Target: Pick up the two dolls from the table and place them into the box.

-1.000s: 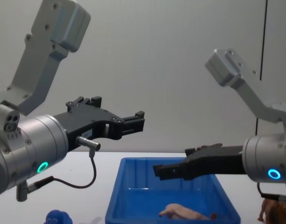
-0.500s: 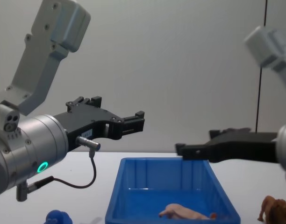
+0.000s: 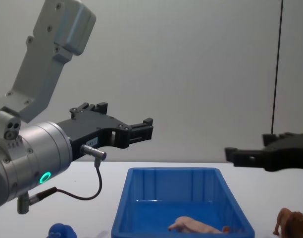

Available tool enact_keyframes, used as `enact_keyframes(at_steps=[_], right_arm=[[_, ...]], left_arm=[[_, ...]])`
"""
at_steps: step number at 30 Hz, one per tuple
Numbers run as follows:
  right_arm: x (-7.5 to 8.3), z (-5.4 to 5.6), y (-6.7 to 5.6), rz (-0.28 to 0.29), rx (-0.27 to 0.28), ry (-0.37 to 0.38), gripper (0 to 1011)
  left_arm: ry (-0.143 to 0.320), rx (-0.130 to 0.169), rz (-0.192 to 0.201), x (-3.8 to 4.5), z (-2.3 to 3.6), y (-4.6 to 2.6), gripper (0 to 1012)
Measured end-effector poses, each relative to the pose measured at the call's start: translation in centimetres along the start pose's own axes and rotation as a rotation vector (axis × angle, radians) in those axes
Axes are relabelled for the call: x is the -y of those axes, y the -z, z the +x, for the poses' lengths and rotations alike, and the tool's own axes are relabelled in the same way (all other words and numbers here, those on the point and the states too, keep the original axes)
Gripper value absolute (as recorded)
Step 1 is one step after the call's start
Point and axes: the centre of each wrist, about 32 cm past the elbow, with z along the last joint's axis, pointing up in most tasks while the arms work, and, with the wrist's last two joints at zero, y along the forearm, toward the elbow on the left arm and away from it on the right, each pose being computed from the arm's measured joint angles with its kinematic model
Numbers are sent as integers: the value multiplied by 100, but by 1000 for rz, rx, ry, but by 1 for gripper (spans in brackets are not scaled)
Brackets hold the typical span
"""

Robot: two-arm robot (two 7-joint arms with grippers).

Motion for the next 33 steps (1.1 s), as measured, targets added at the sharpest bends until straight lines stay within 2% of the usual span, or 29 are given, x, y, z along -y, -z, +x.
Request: enact_keyframes(at_steps=[9,17,26,33], right_arm=[[221,63,96,-45,-13,38,1001],[348,113,186,-97,-26,70,1001],[426,158,277,-162,-46,82,1001],[415,170,348,-208,-64,66,1001]], left_arm=[[0,0,0,0,0,0,1003],[0,0,0,0,0,0,1003],[0,0,0,0,0,0,1003],[0,0,0,0,0,0,1003]])
